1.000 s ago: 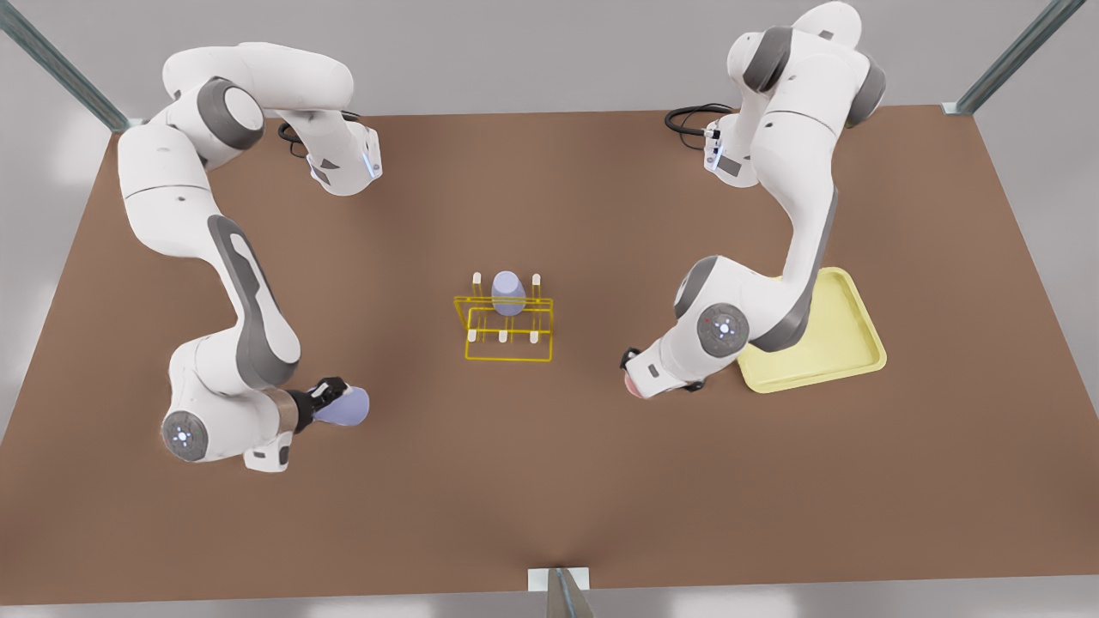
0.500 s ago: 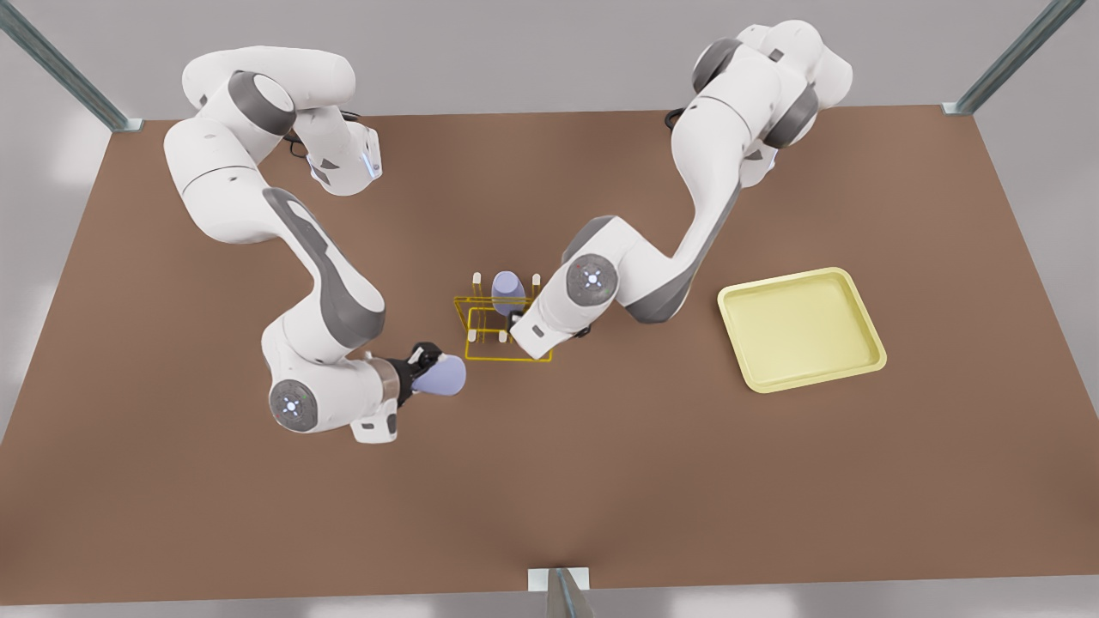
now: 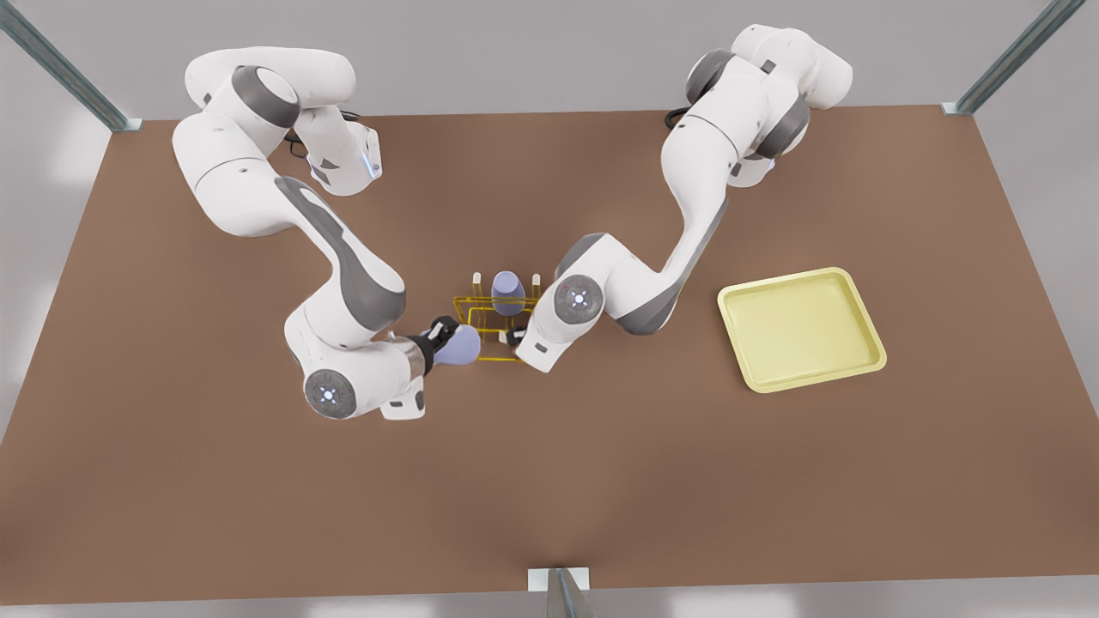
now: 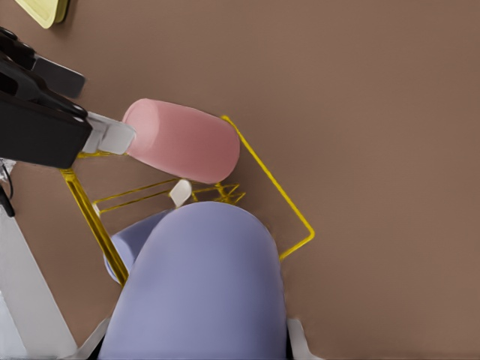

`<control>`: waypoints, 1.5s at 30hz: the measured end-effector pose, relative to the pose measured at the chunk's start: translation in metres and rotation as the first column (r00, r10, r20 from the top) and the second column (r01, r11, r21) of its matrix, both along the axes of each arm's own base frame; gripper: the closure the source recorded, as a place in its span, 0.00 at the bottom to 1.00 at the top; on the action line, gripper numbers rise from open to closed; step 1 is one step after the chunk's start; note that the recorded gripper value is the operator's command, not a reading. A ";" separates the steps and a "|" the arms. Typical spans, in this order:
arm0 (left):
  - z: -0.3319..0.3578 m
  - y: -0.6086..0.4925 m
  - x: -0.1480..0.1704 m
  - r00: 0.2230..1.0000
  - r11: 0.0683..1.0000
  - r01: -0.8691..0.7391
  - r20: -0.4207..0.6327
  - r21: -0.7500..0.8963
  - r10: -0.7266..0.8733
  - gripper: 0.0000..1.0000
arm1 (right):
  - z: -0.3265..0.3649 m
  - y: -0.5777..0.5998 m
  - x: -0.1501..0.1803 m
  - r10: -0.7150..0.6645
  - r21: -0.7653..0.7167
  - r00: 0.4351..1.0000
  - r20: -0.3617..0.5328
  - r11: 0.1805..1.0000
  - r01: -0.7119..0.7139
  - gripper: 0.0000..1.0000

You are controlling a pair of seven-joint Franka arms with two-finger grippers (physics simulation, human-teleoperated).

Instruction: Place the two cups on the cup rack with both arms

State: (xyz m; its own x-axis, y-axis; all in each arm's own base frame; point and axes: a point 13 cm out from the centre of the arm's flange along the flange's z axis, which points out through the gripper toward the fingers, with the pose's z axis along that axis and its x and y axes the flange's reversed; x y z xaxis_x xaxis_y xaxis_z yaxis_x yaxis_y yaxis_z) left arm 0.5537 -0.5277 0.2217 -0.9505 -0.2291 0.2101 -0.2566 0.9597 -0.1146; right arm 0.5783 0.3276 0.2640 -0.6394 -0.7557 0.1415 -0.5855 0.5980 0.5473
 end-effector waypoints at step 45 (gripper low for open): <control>0.166 0.422 0.058 0.936 0.936 0.330 0.082 0.124 -0.341 0.00 | -0.056 0.014 -0.025 -0.405 -0.453 0.914 -0.008 0.817 0.358 0.00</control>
State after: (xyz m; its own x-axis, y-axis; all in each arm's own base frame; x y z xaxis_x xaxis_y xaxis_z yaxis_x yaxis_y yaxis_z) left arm 0.6119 -0.1057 0.3880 -0.9906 0.0912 0.1016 0.0901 0.9958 -0.0153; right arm 0.5530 0.3416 0.2081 -0.8283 -0.2998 0.4734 -0.2172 0.9506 0.2219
